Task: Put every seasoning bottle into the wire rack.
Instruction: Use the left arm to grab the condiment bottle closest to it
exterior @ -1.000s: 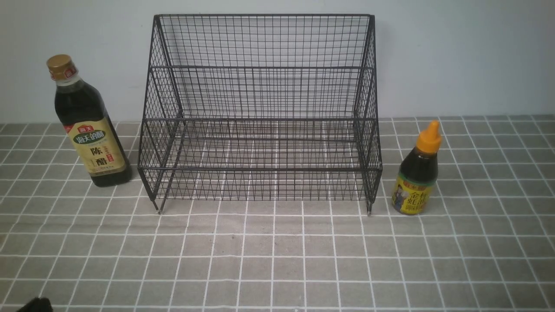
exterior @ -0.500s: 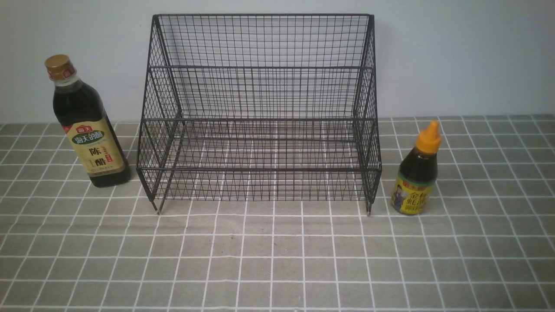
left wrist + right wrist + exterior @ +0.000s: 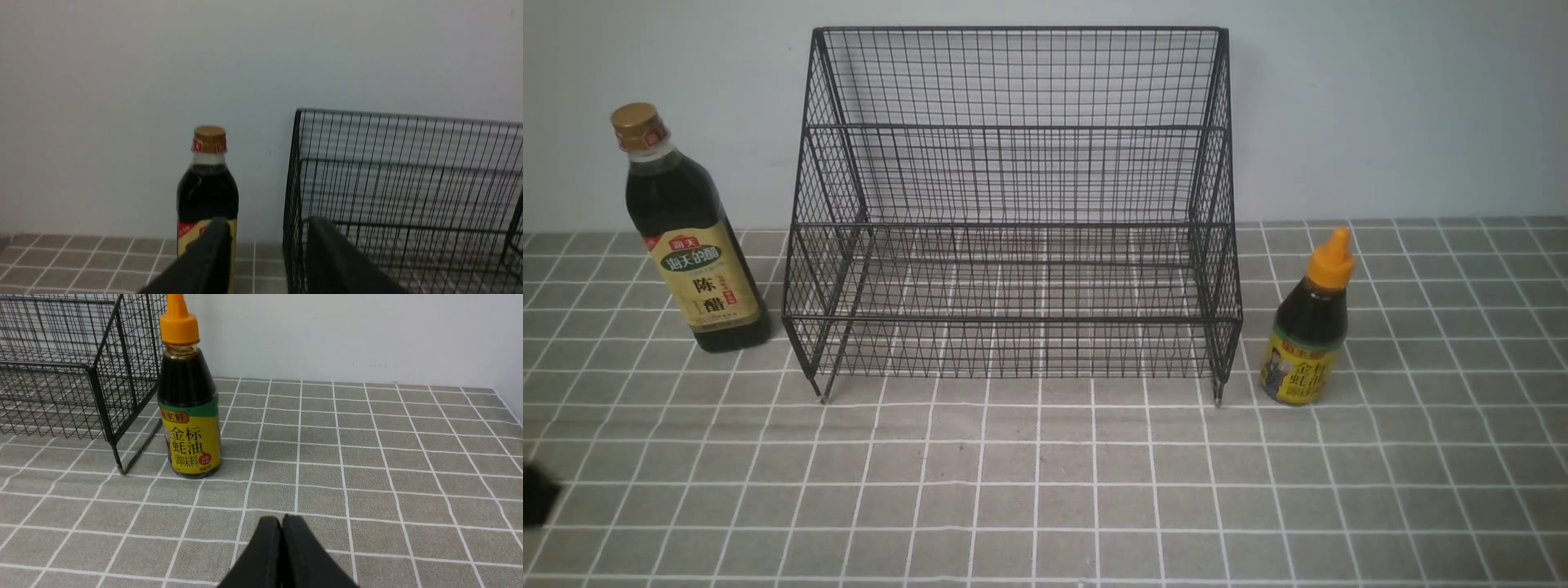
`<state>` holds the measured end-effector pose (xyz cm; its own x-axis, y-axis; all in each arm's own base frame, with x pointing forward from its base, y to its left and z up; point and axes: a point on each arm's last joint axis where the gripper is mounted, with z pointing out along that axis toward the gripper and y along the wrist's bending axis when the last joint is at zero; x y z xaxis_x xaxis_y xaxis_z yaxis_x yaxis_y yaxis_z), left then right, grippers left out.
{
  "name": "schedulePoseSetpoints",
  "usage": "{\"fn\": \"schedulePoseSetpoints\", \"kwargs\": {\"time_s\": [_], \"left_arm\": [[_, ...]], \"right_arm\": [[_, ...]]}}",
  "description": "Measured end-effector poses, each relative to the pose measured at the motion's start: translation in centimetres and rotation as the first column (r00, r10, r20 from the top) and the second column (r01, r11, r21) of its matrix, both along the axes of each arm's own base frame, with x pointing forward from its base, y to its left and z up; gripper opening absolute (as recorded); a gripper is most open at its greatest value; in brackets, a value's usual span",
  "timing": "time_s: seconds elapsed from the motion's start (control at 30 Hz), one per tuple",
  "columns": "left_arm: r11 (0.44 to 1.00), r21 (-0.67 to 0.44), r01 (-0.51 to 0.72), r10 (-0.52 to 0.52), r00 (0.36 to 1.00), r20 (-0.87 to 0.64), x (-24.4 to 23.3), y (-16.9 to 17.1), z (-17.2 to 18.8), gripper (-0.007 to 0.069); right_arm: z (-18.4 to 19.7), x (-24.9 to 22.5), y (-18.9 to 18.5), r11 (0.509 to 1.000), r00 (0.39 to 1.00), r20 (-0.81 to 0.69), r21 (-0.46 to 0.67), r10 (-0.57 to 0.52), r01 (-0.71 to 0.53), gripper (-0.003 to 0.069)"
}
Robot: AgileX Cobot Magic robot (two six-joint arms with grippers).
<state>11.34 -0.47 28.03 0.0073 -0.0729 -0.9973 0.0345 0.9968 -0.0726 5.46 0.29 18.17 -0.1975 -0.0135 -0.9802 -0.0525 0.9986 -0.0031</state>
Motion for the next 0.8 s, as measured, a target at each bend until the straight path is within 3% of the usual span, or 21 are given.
{"fn": "schedulePoseSetpoints", "kwargs": {"time_s": [0.17,0.37,0.57,0.8], "left_arm": [[1.000,0.019,-0.003,0.004,0.999,-0.044,3.8,-0.2,2.2,0.0461],[0.998,-0.009,-0.069,0.069,0.998,-0.011,8.9,0.2,3.7,0.0564],[0.986,-0.093,-0.135,0.132,0.990,-0.041,13.8,0.7,3.4,0.0574],[0.983,0.009,-0.182,0.182,0.980,-0.086,19.8,1.3,1.8,0.0574]], "right_arm": [[0.0,0.0,0.0,1.000,1.000,0.000,0.000,0.000,0.000,-0.0014],[0.0,0.0,0.0,1.000,1.000,0.000,0.000,0.000,0.000,-0.0014],[0.0,0.0,0.0,1.000,1.000,0.000,0.000,0.000,0.000,-0.0014],[0.0,0.0,0.0,1.000,1.000,0.000,0.003,-0.001,0.001,-0.0014]]}}
